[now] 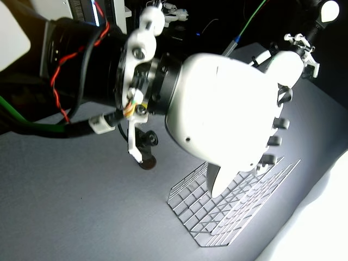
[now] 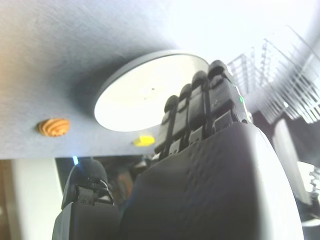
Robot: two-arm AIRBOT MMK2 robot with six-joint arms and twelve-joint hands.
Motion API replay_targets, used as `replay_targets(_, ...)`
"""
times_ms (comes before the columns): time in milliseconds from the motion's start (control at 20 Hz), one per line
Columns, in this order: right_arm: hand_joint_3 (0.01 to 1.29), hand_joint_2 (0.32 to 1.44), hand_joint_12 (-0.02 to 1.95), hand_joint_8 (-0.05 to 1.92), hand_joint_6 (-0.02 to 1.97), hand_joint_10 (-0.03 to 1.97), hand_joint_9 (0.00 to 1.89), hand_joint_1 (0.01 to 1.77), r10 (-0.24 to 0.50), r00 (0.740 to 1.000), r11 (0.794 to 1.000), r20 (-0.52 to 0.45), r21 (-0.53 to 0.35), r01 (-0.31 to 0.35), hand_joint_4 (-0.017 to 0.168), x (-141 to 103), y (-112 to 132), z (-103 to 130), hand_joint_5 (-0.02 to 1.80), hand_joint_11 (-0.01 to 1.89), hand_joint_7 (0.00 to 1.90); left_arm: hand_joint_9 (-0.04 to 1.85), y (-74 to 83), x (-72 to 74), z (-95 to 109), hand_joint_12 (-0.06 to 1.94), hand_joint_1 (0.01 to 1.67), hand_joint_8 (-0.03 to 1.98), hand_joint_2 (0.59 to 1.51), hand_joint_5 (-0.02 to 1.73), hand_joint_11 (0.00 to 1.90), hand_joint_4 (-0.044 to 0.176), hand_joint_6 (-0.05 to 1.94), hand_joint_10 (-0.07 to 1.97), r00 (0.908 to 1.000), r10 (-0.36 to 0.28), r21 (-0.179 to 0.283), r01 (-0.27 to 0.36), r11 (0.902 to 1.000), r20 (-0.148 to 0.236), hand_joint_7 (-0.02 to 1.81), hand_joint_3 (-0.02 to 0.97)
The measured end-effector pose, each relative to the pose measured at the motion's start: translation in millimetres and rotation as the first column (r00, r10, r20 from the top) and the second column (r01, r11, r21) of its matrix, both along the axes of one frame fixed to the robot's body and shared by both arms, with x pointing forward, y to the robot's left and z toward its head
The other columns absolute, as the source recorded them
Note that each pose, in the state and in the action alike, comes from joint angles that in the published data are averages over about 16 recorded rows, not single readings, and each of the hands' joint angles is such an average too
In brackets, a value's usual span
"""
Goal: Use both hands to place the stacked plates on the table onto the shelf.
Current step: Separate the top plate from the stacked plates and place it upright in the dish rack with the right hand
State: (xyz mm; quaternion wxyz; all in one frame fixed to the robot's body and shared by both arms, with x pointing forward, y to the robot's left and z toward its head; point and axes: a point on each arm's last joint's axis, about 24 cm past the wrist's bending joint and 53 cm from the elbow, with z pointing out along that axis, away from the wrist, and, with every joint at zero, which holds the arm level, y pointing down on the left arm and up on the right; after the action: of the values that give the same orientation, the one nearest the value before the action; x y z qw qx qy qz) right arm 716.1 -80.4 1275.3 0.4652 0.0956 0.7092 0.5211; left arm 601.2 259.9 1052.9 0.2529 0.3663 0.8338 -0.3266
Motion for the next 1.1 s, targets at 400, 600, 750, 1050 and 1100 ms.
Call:
replay_targets(400, 0.01, 0.99, 1.06, 0.7, 0.88, 0.01, 1.32, 1.2, -0.03, 0.999, 1.0, -0.024, -0.005, 0.03, 0.011, 18.1, -4.3, -11.2, 1.0, 0.92, 1.13, 0.02, -0.6, -2.5, -5.8, -0.01, 0.01, -0.01, 1.152, 0.02, 0.01, 0.002, 0.02, 0.01, 0.9998, -0.019, 0.015, 0.019, 0.9997, 0.006, 0.02, 0.004)
replay_targets(600, 0.01, 0.99, 1.06, 0.69, 0.88, 0.01, 1.32, 1.2, -0.036, 0.999, 0.999, -0.034, -0.01, 0.035, 0.011, 26.0, -2.8, -19.2, 1.0, 0.92, 1.13, 0.02, -0.9, -2.6, -6.9, -0.01, 0.01, 0.0, 1.153, 0.02, 0.01, 0.002, 0.02, 0.01, 0.9997, -0.023, 0.018, 0.023, 0.9996, 0.008, 0.02, 0.004)
replay_targets(750, 0.01, 0.99, 1.07, 0.7, 0.87, 0.01, 1.32, 1.2, -0.04, 0.998, 0.999, -0.045, -0.012, 0.039, 0.011, 31.7, -1.9, -26.5, 1.0, 0.91, 1.13, 0.02, -0.8, -2.7, -8.1, -0.01, 0.01, 0.0, 1.154, 0.02, 0.01, 0.002, 0.02, 0.01, 0.9997, -0.025, 0.02, 0.025, 0.9995, 0.008, 0.02, 0.004)
replay_targets(1050, 0.01, 0.99, 1.1, 0.72, 0.87, 0.01, 1.31, 1.2, -0.042, 0.997, 0.999, -0.063, -0.014, 0.042, 0.011, 40.0, 1.5, -39.6, 1.0, 0.9, 1.12, 0.02, 1.9, -2.7, -11.2, -0.01, 0.02, -0.01, 1.156, 0.02, 0.01, 0.002, 0.02, 0.01, 0.9997, -0.025, 0.03, 0.025, 0.9993, 0.008, 0.02, 0.004)
replay_targets(1100, 0.01, 0.99, 1.1, 0.72, 0.87, 0.01, 1.31, 1.2, -0.042, 0.997, 0.999, -0.067, -0.013, 0.042, 0.011, 41.0, 2.1, -41.5, 1.0, 0.9, 1.12, 0.02, 2.5, -2.8, -11.9, -0.01, 0.02, -0.01, 1.156, 0.02, 0.01, 0.002, 0.02, 0.01, 0.9997, -0.025, 0.032, 0.025, 0.9992, 0.008, 0.02, 0.004)
